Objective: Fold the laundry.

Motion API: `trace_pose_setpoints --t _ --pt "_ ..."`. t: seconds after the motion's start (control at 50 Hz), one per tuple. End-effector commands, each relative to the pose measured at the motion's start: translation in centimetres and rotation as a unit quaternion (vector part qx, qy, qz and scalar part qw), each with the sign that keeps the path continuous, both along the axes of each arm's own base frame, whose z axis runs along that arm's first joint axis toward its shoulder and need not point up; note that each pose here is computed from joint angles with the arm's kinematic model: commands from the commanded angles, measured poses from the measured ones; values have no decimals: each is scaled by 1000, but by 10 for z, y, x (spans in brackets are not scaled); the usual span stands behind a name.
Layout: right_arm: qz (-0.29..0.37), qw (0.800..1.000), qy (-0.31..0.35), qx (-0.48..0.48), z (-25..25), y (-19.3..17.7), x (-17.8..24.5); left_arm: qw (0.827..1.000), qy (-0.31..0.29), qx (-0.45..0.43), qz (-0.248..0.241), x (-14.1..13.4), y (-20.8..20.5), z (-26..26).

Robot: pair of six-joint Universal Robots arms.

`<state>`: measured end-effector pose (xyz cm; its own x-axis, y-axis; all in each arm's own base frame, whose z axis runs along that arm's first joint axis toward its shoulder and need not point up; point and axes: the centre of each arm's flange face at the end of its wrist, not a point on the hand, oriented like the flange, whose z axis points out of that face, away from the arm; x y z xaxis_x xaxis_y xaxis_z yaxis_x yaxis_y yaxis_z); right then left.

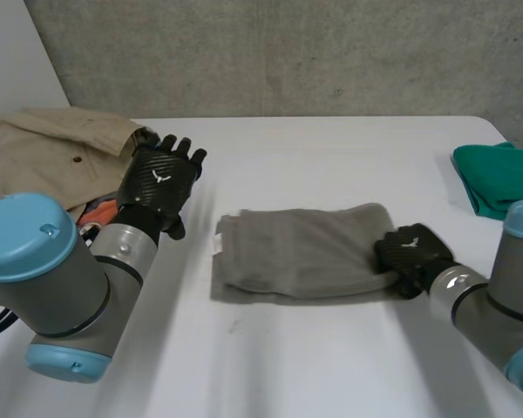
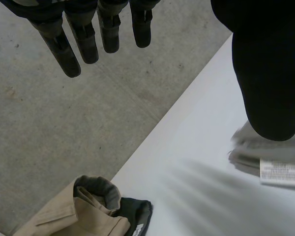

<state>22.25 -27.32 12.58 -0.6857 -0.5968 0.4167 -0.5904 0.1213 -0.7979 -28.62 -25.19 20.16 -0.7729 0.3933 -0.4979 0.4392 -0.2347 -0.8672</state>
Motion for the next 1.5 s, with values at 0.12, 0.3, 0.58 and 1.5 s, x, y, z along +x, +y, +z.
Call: trace_pose_setpoints --t 0.12,0.3,0.58,1.5 --pt "61 970 -19 -236 83 8 58 1000 6 -12 -1 0 2 10" --pt "306 935 25 -180 12 109 140 1000 2 -4 0 3 8 6" --pt "155 967 -116 -163 92 43 90 994 93 -31 -52 -37 16 47" --pt "83 995 -46 -36 63 1 83 956 176 230 40 -60 41 36"
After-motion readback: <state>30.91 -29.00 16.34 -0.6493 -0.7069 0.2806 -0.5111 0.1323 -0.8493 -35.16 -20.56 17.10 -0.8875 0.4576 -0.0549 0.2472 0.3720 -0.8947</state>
